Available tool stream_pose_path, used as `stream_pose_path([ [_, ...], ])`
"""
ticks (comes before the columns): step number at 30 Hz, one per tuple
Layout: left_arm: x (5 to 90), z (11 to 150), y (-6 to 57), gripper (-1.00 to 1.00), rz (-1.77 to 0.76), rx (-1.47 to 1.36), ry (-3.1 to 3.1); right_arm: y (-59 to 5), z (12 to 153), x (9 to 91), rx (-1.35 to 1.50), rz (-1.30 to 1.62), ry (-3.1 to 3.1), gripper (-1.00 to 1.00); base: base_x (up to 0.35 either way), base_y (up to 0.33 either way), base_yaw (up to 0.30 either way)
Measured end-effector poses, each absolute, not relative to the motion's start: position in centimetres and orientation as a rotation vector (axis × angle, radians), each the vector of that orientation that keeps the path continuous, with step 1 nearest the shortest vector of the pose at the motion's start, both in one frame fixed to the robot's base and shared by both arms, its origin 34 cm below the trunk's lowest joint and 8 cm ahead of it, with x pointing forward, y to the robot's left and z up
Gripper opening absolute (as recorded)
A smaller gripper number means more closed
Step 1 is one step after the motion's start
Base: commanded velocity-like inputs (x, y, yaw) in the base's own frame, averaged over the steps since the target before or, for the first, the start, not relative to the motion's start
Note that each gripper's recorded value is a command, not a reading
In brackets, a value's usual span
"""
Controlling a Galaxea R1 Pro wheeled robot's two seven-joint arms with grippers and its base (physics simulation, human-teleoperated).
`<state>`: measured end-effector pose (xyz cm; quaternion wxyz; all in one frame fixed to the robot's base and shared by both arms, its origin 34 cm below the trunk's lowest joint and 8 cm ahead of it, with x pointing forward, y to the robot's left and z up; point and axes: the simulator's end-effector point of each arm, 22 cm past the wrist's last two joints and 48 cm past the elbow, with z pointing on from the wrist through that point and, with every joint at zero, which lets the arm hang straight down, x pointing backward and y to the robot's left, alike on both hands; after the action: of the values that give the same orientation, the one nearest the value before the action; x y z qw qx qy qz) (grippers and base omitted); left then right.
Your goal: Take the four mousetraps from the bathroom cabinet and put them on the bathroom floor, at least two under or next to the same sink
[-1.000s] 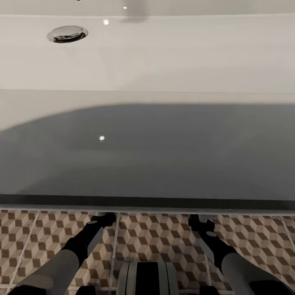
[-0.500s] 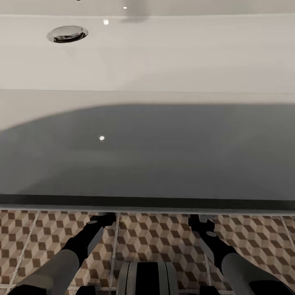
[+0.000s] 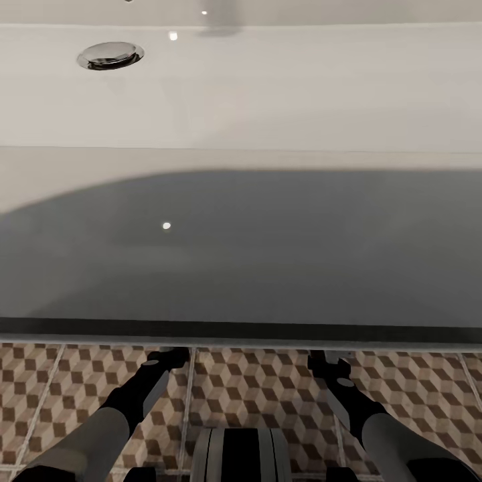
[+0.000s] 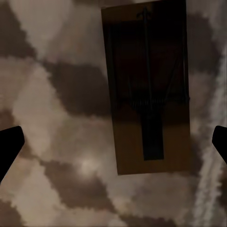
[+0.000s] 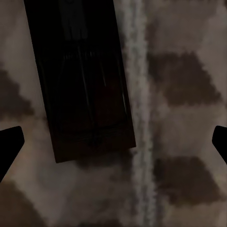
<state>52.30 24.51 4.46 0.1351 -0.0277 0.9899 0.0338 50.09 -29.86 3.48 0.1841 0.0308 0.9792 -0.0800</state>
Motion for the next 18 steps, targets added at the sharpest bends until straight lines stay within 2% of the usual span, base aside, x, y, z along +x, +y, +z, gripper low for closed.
stream_pose_path([
  [8, 52.65, 4.59, 24.47, 1.0, 0.089, -0.085, 2.861, -29.85, 3.47, 50.06, 0.085, -0.226, 2.761, 1.0, -0.027, 0.0, 0.0],
  [18, 52.81, 4.64, 24.59, 1.0, 0.09, -0.087, 2.86, -29.85, 3.43, 50.01, 0.085, -0.226, 2.762, 1.0, -0.261, 0.0, 0.0],
])
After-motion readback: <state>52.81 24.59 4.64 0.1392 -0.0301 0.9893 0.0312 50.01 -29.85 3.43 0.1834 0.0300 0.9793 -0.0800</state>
